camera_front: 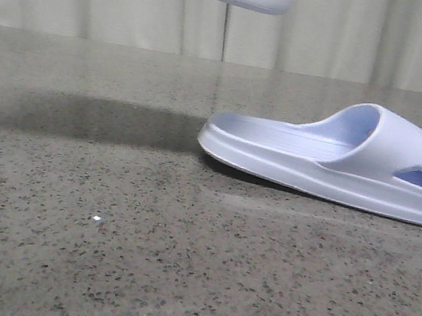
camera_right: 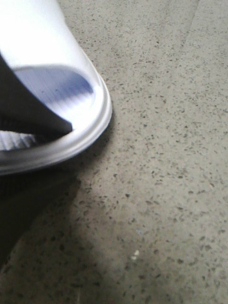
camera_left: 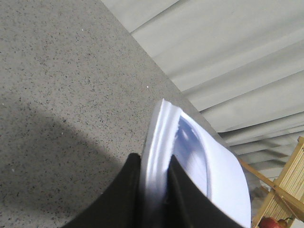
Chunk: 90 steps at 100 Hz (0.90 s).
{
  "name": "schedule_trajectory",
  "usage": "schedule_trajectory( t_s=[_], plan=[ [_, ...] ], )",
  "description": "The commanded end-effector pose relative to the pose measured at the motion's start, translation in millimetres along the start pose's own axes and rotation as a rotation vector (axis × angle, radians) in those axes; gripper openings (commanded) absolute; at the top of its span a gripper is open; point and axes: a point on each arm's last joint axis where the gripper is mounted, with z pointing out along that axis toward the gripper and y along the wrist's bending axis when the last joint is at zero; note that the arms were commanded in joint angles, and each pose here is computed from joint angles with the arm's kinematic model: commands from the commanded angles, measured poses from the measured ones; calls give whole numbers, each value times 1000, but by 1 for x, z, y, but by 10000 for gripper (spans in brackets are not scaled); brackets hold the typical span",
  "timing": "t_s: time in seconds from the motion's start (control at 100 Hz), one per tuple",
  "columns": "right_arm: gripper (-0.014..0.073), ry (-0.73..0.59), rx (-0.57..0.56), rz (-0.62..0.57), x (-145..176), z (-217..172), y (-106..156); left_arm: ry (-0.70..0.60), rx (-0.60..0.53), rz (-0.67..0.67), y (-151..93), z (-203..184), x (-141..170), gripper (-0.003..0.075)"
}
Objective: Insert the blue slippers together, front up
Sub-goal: 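Grasp the heel rim of the other slipper with the right gripper and lift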
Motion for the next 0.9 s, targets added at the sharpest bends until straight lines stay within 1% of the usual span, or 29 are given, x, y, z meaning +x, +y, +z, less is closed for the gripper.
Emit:
schedule_trajectory(
  t_s=[0.0,0.23,0.35,0.48,0.67,0.78,0.89],
  plan=[
    [40,-1,-6,-7,-2,1,4,-47,43,-27,-10,-3,-6,26],
    [-101,-47,-38,-9,-6,1,7,-47,43,-27,-10,-3,-6,26],
    [-107,-73,-57,-9,-9,1,9,-47,43,-27,-10,-3,-6,26],
    [-106,-133,-108,-9,-14,-5,14,-47,43,-27,-10,-3,-6,26],
    [-107,-300,-260,-10,-27,-30,27,-47,43,-27,-10,-3,-6,26],
    [-106,-417,-369,-14,-34,-51,34,-47,43,-27,-10,-3,-6,26],
    [-106,-508,-456,-20,-38,-71,38,-47,43,-27,-10,-3,-6,26]
  ],
)
